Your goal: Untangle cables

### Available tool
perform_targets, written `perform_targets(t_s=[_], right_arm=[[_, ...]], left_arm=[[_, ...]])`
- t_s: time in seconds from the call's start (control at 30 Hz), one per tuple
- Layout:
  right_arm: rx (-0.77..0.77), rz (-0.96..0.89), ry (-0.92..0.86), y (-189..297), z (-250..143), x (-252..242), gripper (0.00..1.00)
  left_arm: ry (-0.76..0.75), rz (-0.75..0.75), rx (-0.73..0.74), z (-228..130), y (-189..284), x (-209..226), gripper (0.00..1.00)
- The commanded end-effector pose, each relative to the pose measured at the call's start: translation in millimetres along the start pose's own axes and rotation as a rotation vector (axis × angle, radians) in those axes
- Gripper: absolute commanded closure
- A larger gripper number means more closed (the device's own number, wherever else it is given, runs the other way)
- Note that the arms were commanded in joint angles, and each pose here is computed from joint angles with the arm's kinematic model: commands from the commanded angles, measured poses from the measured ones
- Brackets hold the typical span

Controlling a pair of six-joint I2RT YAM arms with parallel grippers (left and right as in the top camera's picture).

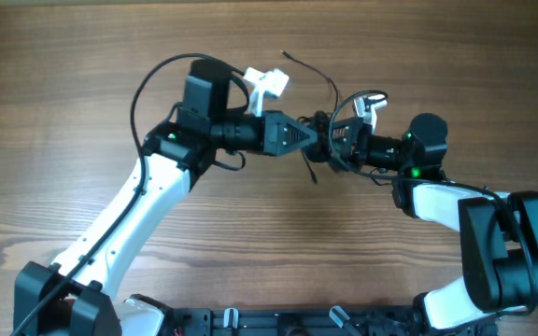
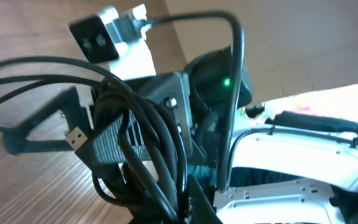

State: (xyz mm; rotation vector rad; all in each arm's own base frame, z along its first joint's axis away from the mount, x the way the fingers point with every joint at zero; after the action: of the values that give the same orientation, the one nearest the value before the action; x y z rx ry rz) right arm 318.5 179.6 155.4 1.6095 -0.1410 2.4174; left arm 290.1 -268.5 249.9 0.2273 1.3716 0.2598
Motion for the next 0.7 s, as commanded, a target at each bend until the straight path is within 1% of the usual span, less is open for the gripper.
perform_targets(t_s=[0.0, 0.03, 0.07, 0.1, 0.13, 0.17, 0.2, 0.3, 0.33, 0.37, 0.4, 0.47, 0.53, 0.6, 0.67], right_arm=[[0.018, 0.013, 0.014, -1.5, -3.2, 0.8, 0.14], [0.017, 0.015, 0.051, -1.5, -3.0, 1.3, 0.35], [0.017, 0.014, 0.076, -1.5, -3.1, 1.2, 0.68], [0.017, 0.015, 0.077, -1.5, -3.1, 1.2, 0.87], [0.017, 0.015, 0.071, -1.5, -3.1, 1.2, 0.96], [0.017, 0.015, 0.071, -1.5, -3.0, 1.3, 0.96], [0.012, 0.011, 0.064, -1.5, -2.2, 0.7, 0.96], [-0.048, -0.025, -0.062, -1.3, 6.7, -5.2, 0.96], [-0.079, -0.039, -0.113, -1.0, 11.1, -7.8, 0.96], [-0.114, -0.053, -0.162, -0.4, 15.9, -10.6, 0.96], [-0.144, -0.064, -0.201, 0.3, 20.1, -13.0, 0.96], [-0.209, -0.087, -0.287, 2.3, 28.4, -19.1, 0.96], [-0.268, -0.112, -0.379, 4.7, 34.2, -27.2, 0.96], [-0.331, -0.164, -0.491, 8.5, 36.6, -42.7, 0.96], [-0.377, -0.237, -0.595, 12.5, 32.5, -62.1, 0.96]], left_arm=[[-0.06, -0.037, 0.019, -4.5, 2.4, -18.0, 0.96], [-0.053, -0.033, 0.021, -5.2, 2.4, -17.0, 0.96], [-0.046, -0.029, 0.022, -5.5, 2.8, -15.7, 0.96], [-0.039, -0.025, 0.02, -5.0, 4.0, -14.2, 0.96], [-0.027, -0.019, 0.012, -2.9, 6.8, -11.6, 0.96], [-0.018, -0.01, 0.0, -0.2, 9.6, -8.6, 0.93], [-0.005, 0.01, -0.019, 3.2, 12.2, -4.0, 0.88], [0.055, 0.154, -0.117, 14.6, 17.4, 22.7, 0.32], [0.072, 0.198, -0.141, 16.5, 19.0, 30.6, 0.16], [0.089, 0.231, -0.155, 16.9, 20.5, 36.9, 0.1], [0.102, 0.257, -0.164, 16.8, 21.7, 41.6, 0.0], [0.148, 0.293, -0.185, 16.9, 23.0, 48.1, 0.0], [0.262, 0.361, -0.249, 19.2, 25.0, 59.6, 0.0], [0.427, 0.438, -0.355, 21.9, 28.1, 73.0, 0.0], [0.568, 0.464, -0.453, 23.5, 26.0, 77.3, 0.0]])
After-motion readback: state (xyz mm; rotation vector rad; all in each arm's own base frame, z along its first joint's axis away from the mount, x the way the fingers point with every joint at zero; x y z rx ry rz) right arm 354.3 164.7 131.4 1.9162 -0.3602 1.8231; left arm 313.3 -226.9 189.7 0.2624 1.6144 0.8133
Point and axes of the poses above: each gripper's point midway between its finger pads, its own y axis back along the fingers, its own x axis along the line the jaws close on, z = x × y, the point moved 2 cm from there along y, back along the fingers, and after that the axes turned 13 degrees about y, right-handed, at the moved point
